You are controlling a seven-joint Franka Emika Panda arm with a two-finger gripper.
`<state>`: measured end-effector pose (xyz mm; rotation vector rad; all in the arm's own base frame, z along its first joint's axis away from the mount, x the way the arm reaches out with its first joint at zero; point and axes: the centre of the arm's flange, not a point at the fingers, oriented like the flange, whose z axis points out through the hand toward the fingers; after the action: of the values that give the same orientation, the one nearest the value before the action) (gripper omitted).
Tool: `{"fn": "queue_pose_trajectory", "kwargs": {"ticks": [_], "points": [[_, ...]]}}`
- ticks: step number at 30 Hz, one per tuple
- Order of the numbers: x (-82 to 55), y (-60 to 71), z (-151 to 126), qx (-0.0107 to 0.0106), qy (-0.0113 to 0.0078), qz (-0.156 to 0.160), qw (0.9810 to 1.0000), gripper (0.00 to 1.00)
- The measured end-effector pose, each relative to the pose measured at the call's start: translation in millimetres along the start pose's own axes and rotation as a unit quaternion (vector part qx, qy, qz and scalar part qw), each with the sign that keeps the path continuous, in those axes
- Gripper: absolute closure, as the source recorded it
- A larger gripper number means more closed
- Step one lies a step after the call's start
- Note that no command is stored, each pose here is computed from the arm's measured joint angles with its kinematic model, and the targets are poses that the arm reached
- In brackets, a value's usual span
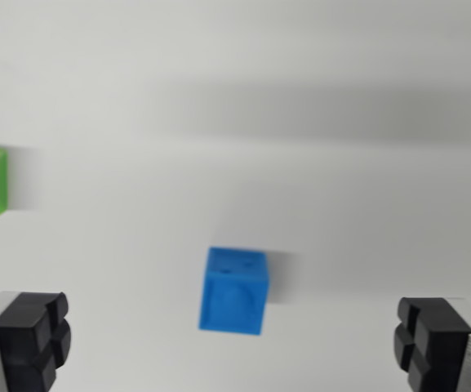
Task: Stack cube
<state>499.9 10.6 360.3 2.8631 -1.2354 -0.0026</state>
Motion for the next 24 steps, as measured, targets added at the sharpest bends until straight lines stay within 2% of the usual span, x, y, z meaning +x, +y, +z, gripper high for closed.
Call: {"fn": "queue_pose_trajectory", "kwargs": {"ticks": [6,10,24], "points": [[-9.5,10.3,14,0.0005,-0.0006,0.002,1.0000,0.00],[-17.1,18.5,24,0.0017,-0.0007,0.003,1.0000,0.00],[-44.4,47.7,64,0.0039,-0.0029,0.008,1.0000,0.00]]}}
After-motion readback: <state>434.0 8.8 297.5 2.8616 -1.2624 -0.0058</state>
